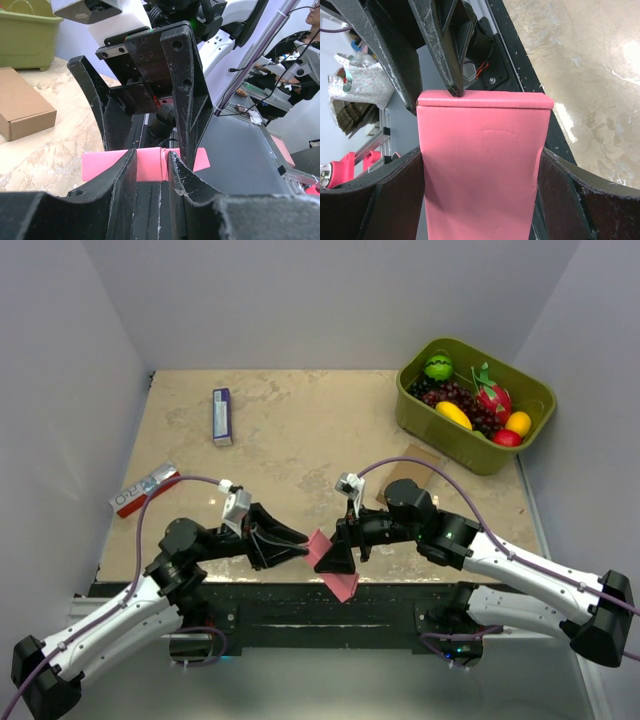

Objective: Fold the paper box

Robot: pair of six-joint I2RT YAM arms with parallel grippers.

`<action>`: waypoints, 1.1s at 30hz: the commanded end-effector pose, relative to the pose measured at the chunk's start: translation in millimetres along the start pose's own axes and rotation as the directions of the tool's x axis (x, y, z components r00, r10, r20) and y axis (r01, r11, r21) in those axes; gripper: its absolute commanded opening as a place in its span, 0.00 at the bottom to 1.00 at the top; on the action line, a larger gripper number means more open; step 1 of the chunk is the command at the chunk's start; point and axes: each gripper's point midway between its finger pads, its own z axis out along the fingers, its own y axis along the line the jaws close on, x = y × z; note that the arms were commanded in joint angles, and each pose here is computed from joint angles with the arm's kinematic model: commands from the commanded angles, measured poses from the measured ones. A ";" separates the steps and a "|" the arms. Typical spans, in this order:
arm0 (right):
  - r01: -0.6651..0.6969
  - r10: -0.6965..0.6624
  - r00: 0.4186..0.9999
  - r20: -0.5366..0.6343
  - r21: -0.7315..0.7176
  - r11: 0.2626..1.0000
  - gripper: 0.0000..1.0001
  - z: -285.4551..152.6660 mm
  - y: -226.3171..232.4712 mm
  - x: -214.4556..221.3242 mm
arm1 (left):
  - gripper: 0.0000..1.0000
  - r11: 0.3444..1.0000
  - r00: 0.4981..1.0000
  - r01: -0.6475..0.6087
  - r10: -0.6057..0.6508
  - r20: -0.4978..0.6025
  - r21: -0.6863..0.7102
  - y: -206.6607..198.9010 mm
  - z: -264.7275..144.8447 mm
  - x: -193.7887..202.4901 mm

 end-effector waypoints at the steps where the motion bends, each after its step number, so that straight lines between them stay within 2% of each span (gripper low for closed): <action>1: 0.105 -0.097 0.993 0.062 -0.140 0.985 0.32 -7.0 33.1 -17.4 | 0.12 0.998 0.997 0.052 -0.051 -0.060 0.022 1.4 -1.5 20.5; 4: 0.113 -0.103 0.992 0.070 -0.145 0.983 0.32 -7.0 34.6 -19.5 | 0.01 0.998 0.995 0.066 -0.065 -0.077 0.014 4.6 -2.1 27.2; 10: 0.117 -0.105 0.990 0.091 -0.142 0.983 0.30 -8.0 37.0 -24.9 | 0.00 0.998 0.993 0.065 -0.067 -0.095 -0.026 12.5 -4.5 34.9; 11: 0.107 -0.096 0.991 0.091 -0.126 0.986 0.30 -7.4 33.7 -25.0 | 0.04 0.997 0.994 0.059 -0.064 -0.089 -0.059 16.4 -3.9 30.0; 12: 0.089 -0.081 0.993 0.085 -0.097 0.991 0.30 -6.4 27.8 -23.5 | 0.13 0.996 0.995 0.027 -0.035 -0.089 -0.081 20.4 -3.8 26.3; 13: 0.072 -0.068 0.993 0.094 -0.043 0.996 0.29 -3.5 16.7 -24.8 | 0.35 0.994 0.994 0.027 -0.039 -0.104 -0.110 23.9 -5.0 27.1; 15: 0.039 -0.042 0.996 0.073 0.034 0.999 0.29 -0.8 -0.8 -19.2 | 0.53 0.982 0.996 -0.034 0.018 -0.083 -0.187 34.0 -4.2 8.2; 16: 0.025 -0.030 0.997 0.072 0.072 0.997 0.29 0.0 -10.1 -19.0 | 0.64 0.969 0.993 -0.034 0.005 -0.117 -0.244 43.0 -8.9 13.4; 18: -0.017 0.003 0.998 0.064 0.228 0.974 0.30 1.0 -44.0 -14.8 | 0.70 0.931 0.992 -0.103 0.072 -0.101 -0.349 57.1 -14.2 -8.5; 19: -0.032 0.007 0.996 0.086 0.292 0.956 0.30 -1.6 -57.7 -20.0 | 0.75 0.910 0.990 -0.105 0.055 -0.133 -0.402 64.4 -21.7 -3.8; 21: -0.071 0.030 0.995 0.094 0.467 0.882 0.30 -5.4 -96.1 -18.7 | 0.80 0.853 0.987 -0.152 0.107 -0.117 -0.499 76.5 -31.0 -24.4; 23: -0.099 0.041 0.993 0.115 0.562 0.821 0.30 -7.9 -114.7 -26.4 | 0.83 0.795 0.984 -0.177 0.129 -0.124 -0.580 87.7 -41.5 -34.6; 24: -0.110 0.040 0.992 0.120 0.667 0.737 0.30 -11.1 -141.3 -25.2 | 0.84 0.773 0.979 -0.202 0.144 -0.143 -0.601 93.3 -44.6 -36.0; 26: -0.125 0.022 0.989 0.148 0.733 0.669 0.30 -12.8 -156.6 -37.4 | 0.84 0.731 0.973 -0.228 0.150 -0.174 -0.643 103.3 -51.5 -35.2; 27: -0.119 0.014 0.990 0.139 0.789 0.602 0.31 -11.8 -176.2 -35.9 | 0.85 0.715 0.968 -0.247 0.154 -0.198 -0.654 108.6 -53.6 -33.0; 31: -0.083 -0.036 0.993 0.113 0.875 0.477 0.32 -3.3 -210.6 -53.4 | 0.87 0.656 0.964 -0.262 0.142 -0.226 -0.707 121.0 -62.7 -32.2; 33: -0.084 -0.049 0.992 0.118 0.893 0.442 0.32 1.2 -221.6 -63.9 | 0.88 0.632 0.964 -0.264 0.141 -0.228 -0.729 124.6 -67.7 -32.5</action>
